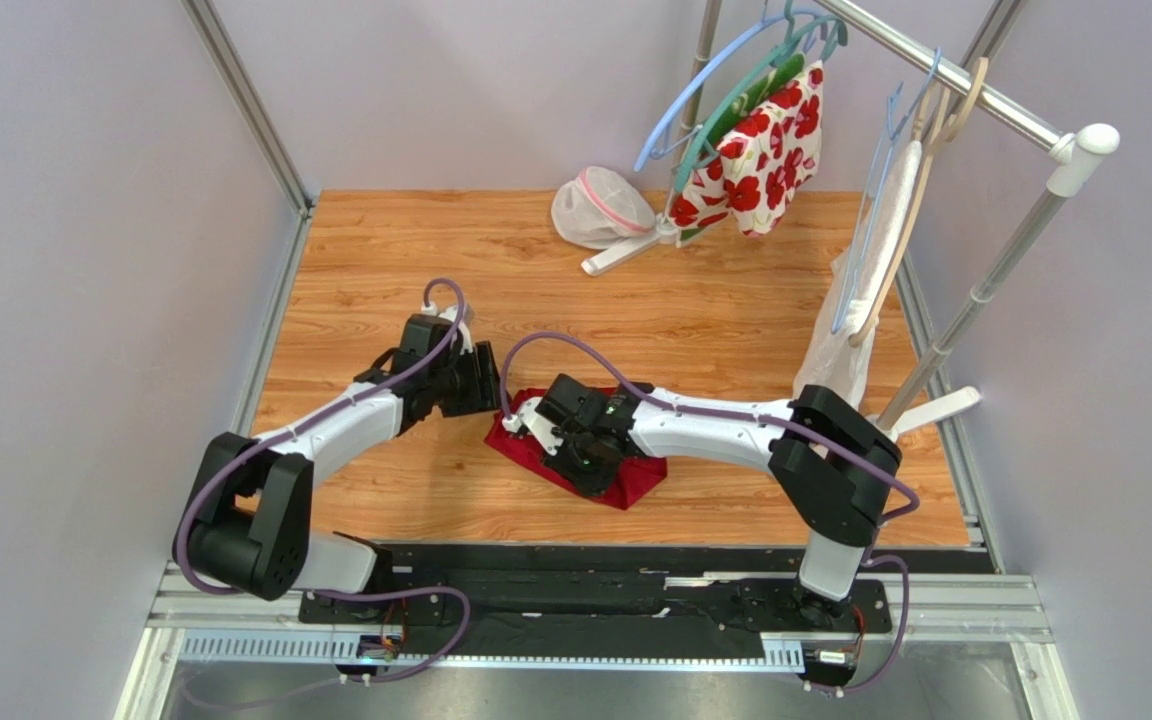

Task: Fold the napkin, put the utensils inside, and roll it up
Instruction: Roll the napkin with the utensil

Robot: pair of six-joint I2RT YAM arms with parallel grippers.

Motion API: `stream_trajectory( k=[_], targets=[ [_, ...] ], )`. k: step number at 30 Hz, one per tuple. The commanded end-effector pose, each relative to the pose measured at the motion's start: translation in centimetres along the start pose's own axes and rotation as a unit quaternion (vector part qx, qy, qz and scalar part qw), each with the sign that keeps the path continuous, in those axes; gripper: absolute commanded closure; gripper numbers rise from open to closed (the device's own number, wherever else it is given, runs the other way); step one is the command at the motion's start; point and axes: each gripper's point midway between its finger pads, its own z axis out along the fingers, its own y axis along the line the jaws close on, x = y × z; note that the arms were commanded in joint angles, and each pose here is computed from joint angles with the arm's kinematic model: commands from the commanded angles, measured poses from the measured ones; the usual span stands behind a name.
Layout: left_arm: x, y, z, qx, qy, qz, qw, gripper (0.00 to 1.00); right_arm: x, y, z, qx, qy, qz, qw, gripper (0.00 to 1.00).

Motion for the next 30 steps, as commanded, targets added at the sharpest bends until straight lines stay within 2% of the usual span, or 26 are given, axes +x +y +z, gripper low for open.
stream_trajectory(
  k=[1, 5, 10, 15, 20, 25, 30],
  targets=[
    [-0.5, -0.7, -1.6, 0.017, -0.029, 0.003, 0.999, 0.39, 0.9, -1.6, 1.2, 0.069, -0.005, 0.030, 0.997, 1.00],
    [-0.4, -0.2, -3.3, 0.011, -0.069, -0.011, 0.997, 0.38, 1.7, -1.9, 1.4, 0.115, -0.006, 0.045, 0.992, 1.00],
    [-0.2, -1.7, -6.0, 0.058, -0.104, -0.009, 0.993, 0.38, 2.2, -1.6, 1.4, 0.169, -0.006, 0.043, 0.985, 1.00],
    [1.6, -1.6, -6.9, 0.063, -0.082, -0.012, 0.995, 0.39, 1.9, -0.3, 1.6, 0.198, -0.004, 0.034, 0.980, 1.00],
    [2.2, -1.1, -7.6, 0.053, -0.087, -0.014, 0.995, 0.40, 2.4, 1.4, 3.1, 0.223, 0.017, 0.025, 0.974, 1.00],
    [3.8, -1.3, -7.4, 0.071, -0.061, -0.019, 0.995, 0.42, 2.5, 3.2, 4.1, 0.203, 0.009, 0.061, 0.977, 1.00],
    [3.8, -2.2, -8.0, 0.108, -0.086, -0.013, 0.990, 0.45, 2.6, 4.9, 4.5, 0.151, -0.012, 0.086, 0.985, 1.00]
  ],
)
